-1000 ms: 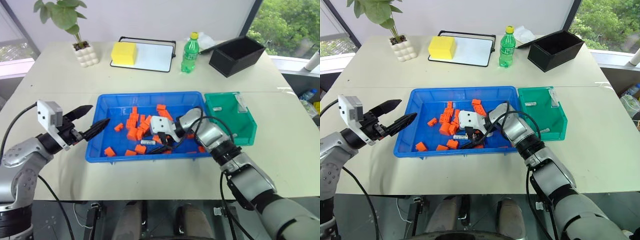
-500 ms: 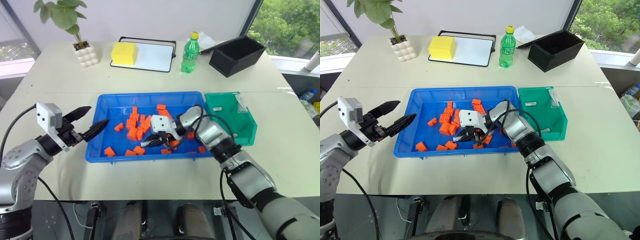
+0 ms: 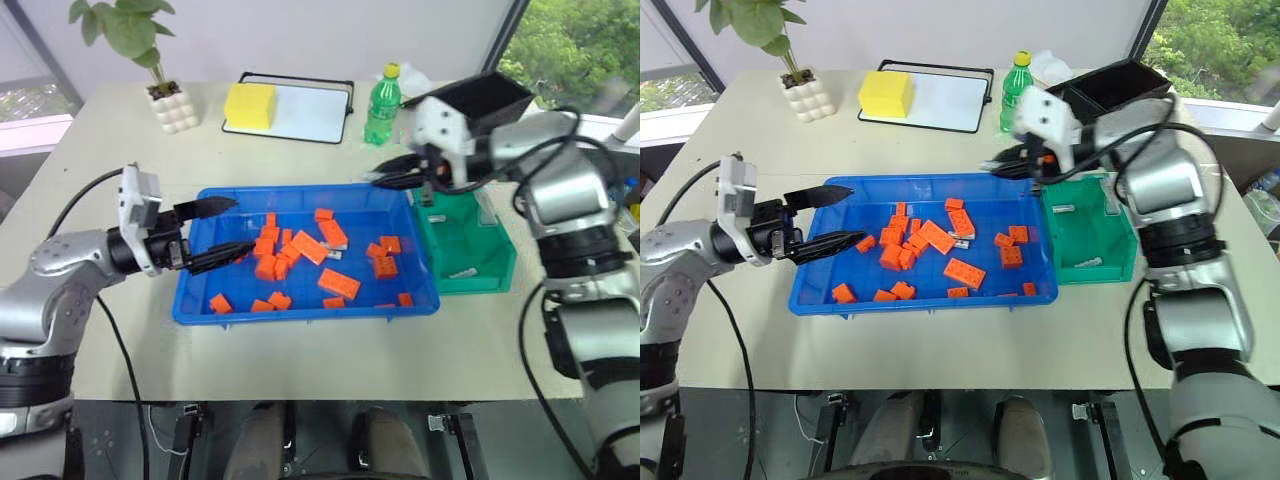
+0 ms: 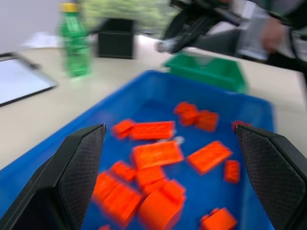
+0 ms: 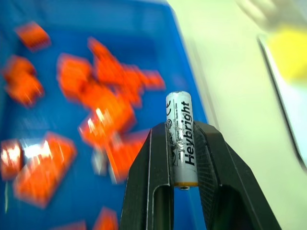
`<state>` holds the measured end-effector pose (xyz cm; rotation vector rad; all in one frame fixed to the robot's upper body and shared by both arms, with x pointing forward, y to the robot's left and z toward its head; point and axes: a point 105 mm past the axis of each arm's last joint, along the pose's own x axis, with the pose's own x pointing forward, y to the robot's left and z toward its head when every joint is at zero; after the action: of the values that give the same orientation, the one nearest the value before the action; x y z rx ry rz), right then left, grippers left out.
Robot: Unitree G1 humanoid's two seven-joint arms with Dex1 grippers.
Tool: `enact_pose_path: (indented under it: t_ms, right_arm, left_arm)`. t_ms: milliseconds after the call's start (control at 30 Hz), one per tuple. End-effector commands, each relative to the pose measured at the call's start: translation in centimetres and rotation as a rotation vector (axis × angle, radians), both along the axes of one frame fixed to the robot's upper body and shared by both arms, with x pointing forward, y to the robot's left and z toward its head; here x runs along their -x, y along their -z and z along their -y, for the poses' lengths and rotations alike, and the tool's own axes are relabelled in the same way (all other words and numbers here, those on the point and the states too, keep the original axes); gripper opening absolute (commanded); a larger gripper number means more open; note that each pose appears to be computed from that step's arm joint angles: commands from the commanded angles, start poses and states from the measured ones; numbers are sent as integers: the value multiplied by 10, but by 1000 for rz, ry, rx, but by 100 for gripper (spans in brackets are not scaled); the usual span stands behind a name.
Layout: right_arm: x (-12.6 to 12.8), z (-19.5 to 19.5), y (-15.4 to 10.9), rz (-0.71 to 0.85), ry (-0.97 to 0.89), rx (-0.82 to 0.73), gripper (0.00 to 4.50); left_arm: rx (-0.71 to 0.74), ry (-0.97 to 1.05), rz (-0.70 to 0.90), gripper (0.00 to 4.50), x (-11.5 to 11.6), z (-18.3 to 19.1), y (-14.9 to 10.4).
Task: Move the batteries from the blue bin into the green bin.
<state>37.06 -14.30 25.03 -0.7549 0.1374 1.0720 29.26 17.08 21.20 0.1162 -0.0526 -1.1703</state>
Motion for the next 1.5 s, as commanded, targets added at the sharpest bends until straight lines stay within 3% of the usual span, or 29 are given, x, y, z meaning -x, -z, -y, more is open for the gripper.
enact_pose_path:
  t_ms: [33, 167, 367, 567, 867, 1033, 1200, 1500]
  right_arm:
    - [5, 35, -4, 29, 114, 11, 12]
    - [9, 73, 12, 0, 249, 46, 12]
    - [17, 88, 27, -37, 321, 22, 12]
    - [22, 108, 51, -76, 367, 123, 12]
    - [13, 115, 45, -19, 386, 170, 446]
    - [-7, 64, 2, 64, 334, -84, 446]
    - [-9, -3, -3, 25, 229, -251, 446]
    - [12, -85, 68, -104, 111, -248, 446]
  left_arm:
    - [-24, 73, 28, 450, -4, 8, -4]
    - [-48, 104, 28, 450, -16, 12, 0]
    - [-56, 110, 24, 450, -28, 11, 6]
    - [-63, 95, 41, 450, -31, 8, 6]
    - [-64, 57, 48, 450, -27, -1, 6]
    - [-68, 14, 44, 450, -24, -8, 8]
    - [-79, -28, 43, 450, -21, -14, 10]
    - [-80, -117, 66, 450, -6, -22, 5]
